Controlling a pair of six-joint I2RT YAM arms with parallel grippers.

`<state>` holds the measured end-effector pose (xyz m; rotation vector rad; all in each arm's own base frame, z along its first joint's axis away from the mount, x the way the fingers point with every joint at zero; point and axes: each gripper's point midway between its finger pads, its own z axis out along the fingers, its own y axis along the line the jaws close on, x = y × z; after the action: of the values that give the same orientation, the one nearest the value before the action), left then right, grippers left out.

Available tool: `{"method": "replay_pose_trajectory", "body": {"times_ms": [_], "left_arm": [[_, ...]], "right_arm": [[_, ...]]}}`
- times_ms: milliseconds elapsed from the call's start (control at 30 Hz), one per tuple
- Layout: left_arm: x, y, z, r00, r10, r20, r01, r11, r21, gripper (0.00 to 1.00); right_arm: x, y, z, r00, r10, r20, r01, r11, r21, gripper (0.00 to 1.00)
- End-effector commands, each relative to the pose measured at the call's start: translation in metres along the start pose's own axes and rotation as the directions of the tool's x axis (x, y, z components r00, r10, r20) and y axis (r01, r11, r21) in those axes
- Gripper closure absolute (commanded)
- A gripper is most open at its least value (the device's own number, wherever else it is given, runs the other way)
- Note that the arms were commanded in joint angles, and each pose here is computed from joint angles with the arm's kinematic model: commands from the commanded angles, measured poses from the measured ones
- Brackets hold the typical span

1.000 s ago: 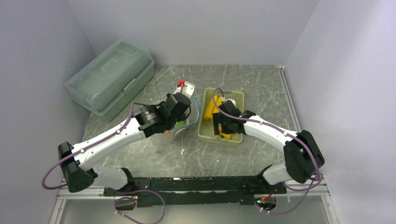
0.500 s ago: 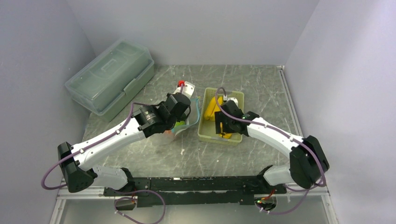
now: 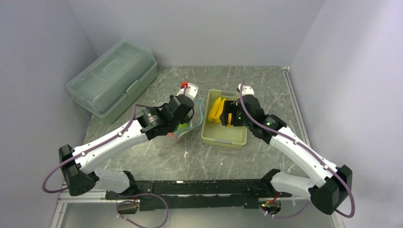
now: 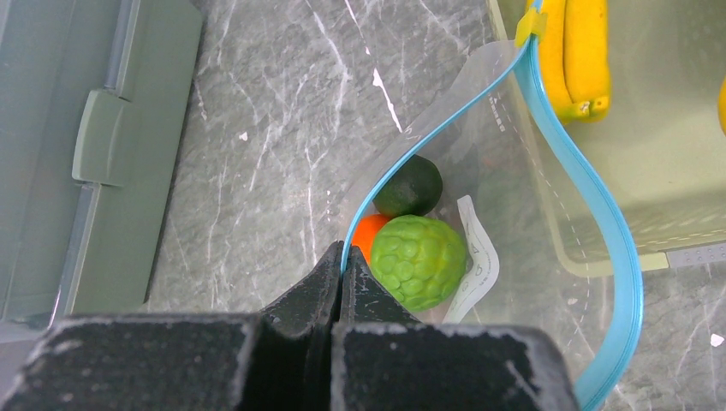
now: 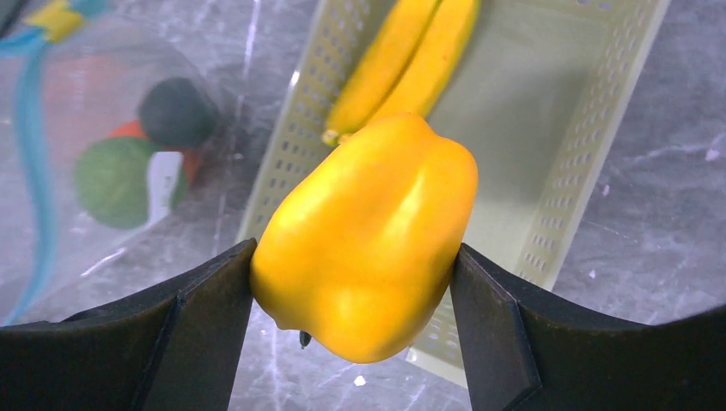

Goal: Place the food in the zip-top bag and seal the zipper

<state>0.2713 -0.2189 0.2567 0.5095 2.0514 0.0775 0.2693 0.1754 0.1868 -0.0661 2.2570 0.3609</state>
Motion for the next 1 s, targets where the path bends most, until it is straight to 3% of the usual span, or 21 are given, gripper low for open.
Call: {"method": "replay_pose_trajectory", "body": {"times_ms": [0, 367, 600, 967], "left_arm": [[-0.014, -0.001, -0.002, 0.999, -0.037, 0.037, 0.037, 0.999, 0.006, 1.0], [-0.016, -0.003, -0.002, 0.999, -0.038, 0.039, 0.037, 0.999, 0.01, 1.0], [-0.014, -0.004, -0.002, 0.998, -0.043, 0.037, 0.042, 0.999, 0.016, 1.0], [-0.017, -0.003, -0.004, 0.998, -0.05, 0.044, 0.05, 0.999, 0.02, 1.0]], "right_arm": [[-0.039, 0.039, -0.028, 0.994, 0.046, 0.104, -0.026, 0.983, -0.182, 0.47], [-0.071, 0.124, -0.083, 0.979, 0.113, 0.169, -0.002, 0.837, -0.547, 0.47], [-0.077, 0.153, -0.094, 0.974, 0.158, 0.164, -0.015, 0.762, -0.647, 0.46], [-0.078, 0.176, -0.081, 0.972, 0.192, 0.134, -0.053, 0.74, -0.67, 0.45]]}}
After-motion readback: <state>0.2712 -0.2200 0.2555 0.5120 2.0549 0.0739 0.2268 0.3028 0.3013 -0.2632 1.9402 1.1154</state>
